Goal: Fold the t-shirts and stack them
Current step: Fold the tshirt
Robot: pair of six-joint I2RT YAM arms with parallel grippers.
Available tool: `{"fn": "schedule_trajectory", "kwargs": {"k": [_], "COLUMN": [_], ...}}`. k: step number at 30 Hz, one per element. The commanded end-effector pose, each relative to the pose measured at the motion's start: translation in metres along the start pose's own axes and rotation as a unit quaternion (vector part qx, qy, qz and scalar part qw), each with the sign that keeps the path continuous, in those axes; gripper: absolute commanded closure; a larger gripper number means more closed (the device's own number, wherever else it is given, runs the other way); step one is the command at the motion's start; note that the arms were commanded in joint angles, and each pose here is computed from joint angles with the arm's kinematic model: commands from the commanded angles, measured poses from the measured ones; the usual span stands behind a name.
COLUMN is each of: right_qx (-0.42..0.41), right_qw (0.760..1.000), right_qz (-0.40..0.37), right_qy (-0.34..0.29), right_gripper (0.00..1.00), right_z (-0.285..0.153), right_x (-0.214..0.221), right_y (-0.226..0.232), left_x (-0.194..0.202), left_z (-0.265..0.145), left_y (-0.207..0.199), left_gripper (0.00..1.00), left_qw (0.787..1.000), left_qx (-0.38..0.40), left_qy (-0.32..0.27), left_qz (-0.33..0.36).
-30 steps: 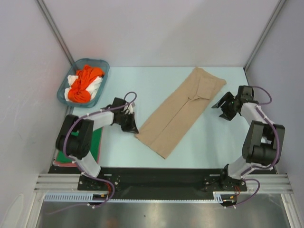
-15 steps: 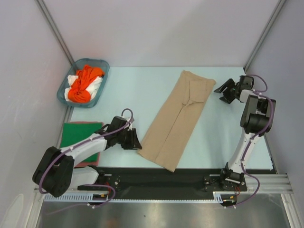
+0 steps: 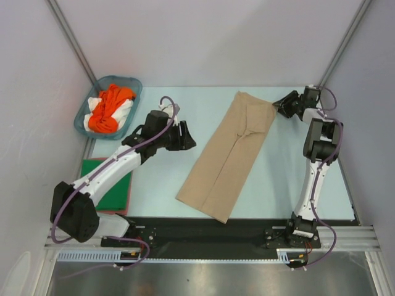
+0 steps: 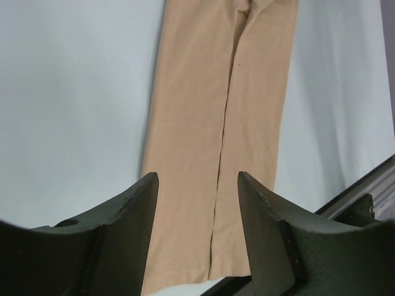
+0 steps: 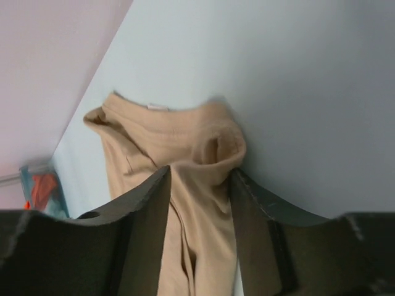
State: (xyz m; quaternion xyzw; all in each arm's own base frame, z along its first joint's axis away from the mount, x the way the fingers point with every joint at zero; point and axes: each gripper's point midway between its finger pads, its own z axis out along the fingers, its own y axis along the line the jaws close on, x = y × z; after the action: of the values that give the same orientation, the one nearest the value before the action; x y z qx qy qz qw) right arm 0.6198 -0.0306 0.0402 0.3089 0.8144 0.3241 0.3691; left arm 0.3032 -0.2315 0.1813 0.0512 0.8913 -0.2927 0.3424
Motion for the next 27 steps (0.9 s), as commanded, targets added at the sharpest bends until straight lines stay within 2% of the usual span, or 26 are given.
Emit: {"fn": "schedule_trajectory", "kwargs": {"k": [1,3,5,6,8,9,11,14,16,17,18,20,21,22,23,25,27], "right_qx": [0.048,0.059,0.042,0.038,0.006,0.009,0.003,-0.010,-0.018,-0.005,0.002,0.036,0.048,0.065,0.072,0.098,0.140], "right_qw": [0.999,0.998,0.997,0.997,0.997,0.998,0.998,0.998,0.997,0.998,0.997,0.996,0.995,0.994,0.992,0.989,0.983], "right_qz": [-0.012,-0.034,-0.061,-0.062,-0.071,-0.061,-0.058,-0.055,-0.061,-0.056,-0.058,-0.068,-0.075,-0.077,-0.095,-0.104,-0.112], "right_qy": [0.012,0.018,-0.002,0.000,-0.013,-0.006,-0.021,-0.043,-0.052,-0.042,-0.041,-0.042,-0.044,-0.037,-0.043,-0.042,-0.036], "right_gripper": [0.53,0.63,0.71,0.80,0.88,0.93,0.93,0.90,0.84,0.75,0.60,0.43,0.29,0.27,0.26,0.26,0.26], "right_z": [0.029,0.044,0.052,0.062,0.072,0.082,0.090,0.095,0.096,0.094,0.090,0.070,0.062,0.055,0.033,0.010,-0.030], "right_x": [0.014,0.021,0.005,0.008,-0.001,0.007,0.003,-0.006,-0.015,-0.012,-0.014,-0.021,-0.023,-0.019,-0.029,-0.035,-0.042], "right_y": [-0.007,-0.009,0.014,0.011,0.034,0.025,0.030,0.038,0.049,0.046,0.048,0.051,0.053,0.046,0.062,0.062,0.062], "left_x": [-0.018,-0.017,-0.020,-0.018,-0.017,-0.018,-0.012,0.007,0.024,0.032,0.044,0.058,0.072,0.079,0.084,0.097,0.106], "left_z": [0.015,0.025,0.029,0.036,0.042,0.046,0.054,0.062,0.062,0.061,0.060,0.056,0.054,0.052,0.049,0.040,0.031], "left_y": [-0.003,-0.006,-0.009,-0.006,-0.003,0.001,0.013,0.033,0.044,0.045,0.048,0.046,0.051,0.052,0.053,0.056,0.057], "left_gripper": [0.40,0.42,0.43,0.43,0.43,0.43,0.38,0.37,0.37,0.37,0.37,0.37,0.37,0.37,0.38,0.38,0.40], "left_qw": [1.000,1.000,1.000,1.000,1.000,1.000,1.000,0.998,0.994,0.993,0.991,0.989,0.987,0.986,0.985,0.982,0.980], "left_qx": [0.000,0.008,0.017,0.016,0.010,0.004,-0.005,-0.025,-0.041,-0.035,-0.034,-0.012,-0.014,-0.012,-0.009,-0.008,-0.002], "left_qy": [-0.017,-0.004,-0.005,0.001,0.002,0.004,0.020,0.061,0.096,0.110,0.125,0.142,0.156,0.164,0.171,0.185,0.194], "left_qz": [-0.002,-0.005,-0.001,-0.003,0.002,0.008,0.011,0.023,0.028,0.034,0.032,0.034,0.030,0.029,0.030,0.028,0.033]}}
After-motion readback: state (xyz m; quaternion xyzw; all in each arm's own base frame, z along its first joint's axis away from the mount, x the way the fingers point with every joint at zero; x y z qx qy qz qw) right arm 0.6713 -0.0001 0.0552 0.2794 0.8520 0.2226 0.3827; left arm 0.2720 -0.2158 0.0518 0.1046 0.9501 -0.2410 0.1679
